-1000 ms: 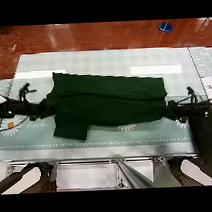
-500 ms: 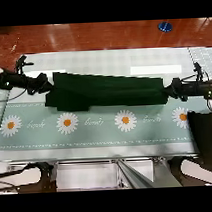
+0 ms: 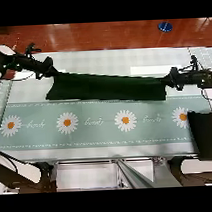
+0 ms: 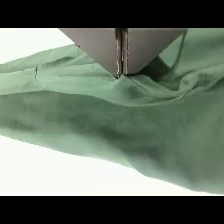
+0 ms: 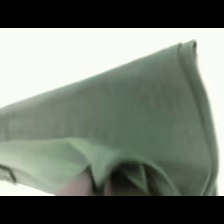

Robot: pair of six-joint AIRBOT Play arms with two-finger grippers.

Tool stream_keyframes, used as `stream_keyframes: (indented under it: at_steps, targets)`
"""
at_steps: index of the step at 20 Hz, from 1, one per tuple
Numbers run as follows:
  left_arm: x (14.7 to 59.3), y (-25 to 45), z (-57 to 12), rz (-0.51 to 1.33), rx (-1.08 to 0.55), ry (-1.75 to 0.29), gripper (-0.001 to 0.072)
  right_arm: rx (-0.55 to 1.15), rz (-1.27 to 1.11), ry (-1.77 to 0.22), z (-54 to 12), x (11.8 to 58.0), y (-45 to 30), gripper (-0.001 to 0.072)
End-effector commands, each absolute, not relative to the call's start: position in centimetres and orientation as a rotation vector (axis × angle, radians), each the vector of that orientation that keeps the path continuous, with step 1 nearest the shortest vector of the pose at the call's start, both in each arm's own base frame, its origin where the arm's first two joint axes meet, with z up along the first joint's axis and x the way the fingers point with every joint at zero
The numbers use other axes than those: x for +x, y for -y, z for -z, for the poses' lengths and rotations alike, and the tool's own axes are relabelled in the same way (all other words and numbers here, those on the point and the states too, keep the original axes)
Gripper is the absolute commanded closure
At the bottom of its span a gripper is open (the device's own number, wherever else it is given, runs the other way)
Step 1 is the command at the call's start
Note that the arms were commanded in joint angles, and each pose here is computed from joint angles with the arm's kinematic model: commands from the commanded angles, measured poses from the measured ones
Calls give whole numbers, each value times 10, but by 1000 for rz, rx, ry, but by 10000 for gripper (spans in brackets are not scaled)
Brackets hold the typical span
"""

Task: Fold the shirts.

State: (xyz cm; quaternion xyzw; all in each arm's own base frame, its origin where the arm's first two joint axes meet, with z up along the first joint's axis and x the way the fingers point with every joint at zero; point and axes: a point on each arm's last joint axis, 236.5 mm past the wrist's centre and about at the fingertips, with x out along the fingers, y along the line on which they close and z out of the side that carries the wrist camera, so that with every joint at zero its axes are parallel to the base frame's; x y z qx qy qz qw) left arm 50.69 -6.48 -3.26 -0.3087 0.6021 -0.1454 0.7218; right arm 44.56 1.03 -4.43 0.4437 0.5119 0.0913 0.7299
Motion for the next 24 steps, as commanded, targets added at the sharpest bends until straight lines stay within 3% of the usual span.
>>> stream_keyframes:
  at_steps: [1, 2, 7, 12, 18, 24]
  targets:
    - [511, 76, 52, 340, -696, -1380, 395, 1006, -168, -1087, 57, 465, -4, 299]
    - [510, 77, 53, 338, -698, -1387, 205, 984, -170, -1080, 57, 466, -2, 298]
    - [496, 6, 3, 292, -686, -1381, 199, 907, -118, -1078, 22, 431, 52, 298]
    - [474, -98, -72, -46, -534, -1143, 200, 862, 121, -1126, 49, 384, 99, 298]
    - [411, -31, -101, -40, -463, -845, 199, 1027, 16, -1118, 85, 405, 44, 296]
    - [385, 35, -71, 89, -423, -930, 199, 1032, -119, -1199, 103, 428, -18, 297]
